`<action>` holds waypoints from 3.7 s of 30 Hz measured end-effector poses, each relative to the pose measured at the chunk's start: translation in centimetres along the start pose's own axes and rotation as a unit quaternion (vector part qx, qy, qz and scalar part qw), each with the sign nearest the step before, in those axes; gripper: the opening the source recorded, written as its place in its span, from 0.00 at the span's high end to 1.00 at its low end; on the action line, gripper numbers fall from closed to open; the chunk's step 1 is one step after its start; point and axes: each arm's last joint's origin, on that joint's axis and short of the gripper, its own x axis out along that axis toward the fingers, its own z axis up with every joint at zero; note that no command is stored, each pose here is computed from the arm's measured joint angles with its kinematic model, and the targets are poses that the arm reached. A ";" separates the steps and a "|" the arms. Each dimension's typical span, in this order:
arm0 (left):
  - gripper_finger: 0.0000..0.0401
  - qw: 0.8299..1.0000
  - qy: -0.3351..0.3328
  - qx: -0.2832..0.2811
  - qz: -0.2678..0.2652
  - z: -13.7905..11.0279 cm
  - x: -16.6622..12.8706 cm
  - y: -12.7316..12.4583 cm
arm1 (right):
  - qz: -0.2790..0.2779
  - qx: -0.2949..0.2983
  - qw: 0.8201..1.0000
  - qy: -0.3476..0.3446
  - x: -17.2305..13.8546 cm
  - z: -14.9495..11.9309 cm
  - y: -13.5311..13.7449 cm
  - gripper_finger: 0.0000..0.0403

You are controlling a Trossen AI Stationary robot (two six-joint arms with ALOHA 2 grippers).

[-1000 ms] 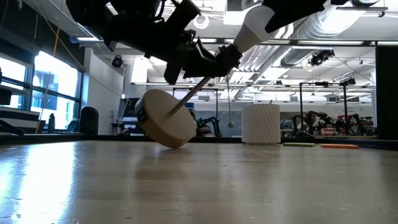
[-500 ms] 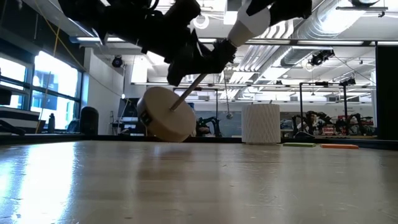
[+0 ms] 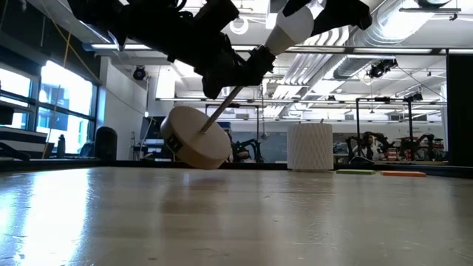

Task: Screw lightbulb
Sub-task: Insert the light bulb into the lamp

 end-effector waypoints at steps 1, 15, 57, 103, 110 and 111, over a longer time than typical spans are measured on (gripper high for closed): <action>0.65 1.000 0.000 0.000 0.000 0.0 0.0 0.0 | 0.002 -0.006 1.000 0.003 0.0 0.0 0.0 0.34; 0.65 1.000 -0.010 -0.015 -0.004 0.2 0.0 0.1 | 0.025 -0.030 0.999 -0.004 -1.4 1.0 -0.7 0.30; 0.65 0.999 0.010 -0.042 0.027 0.2 0.2 0.6 | 0.009 0.095 0.995 0.018 0.6 2.7 -2.6 0.29; 0.65 0.982 -0.044 -0.043 -0.180 -1.5 0.8 -0.4 | 0.085 -0.715 0.694 -0.007 -5.3 -3.9 2.0 0.30; 0.65 0.975 -0.058 -0.054 -0.210 -1.4 0.7 -0.6 | -0.007 -0.824 0.565 0.034 -2.0 -6.5 3.1 0.30; 0.65 0.974 -0.059 -0.054 -0.211 -1.4 0.7 -0.6 | -0.018 -0.830 0.557 0.036 -1.7 -6.7 3.2 0.30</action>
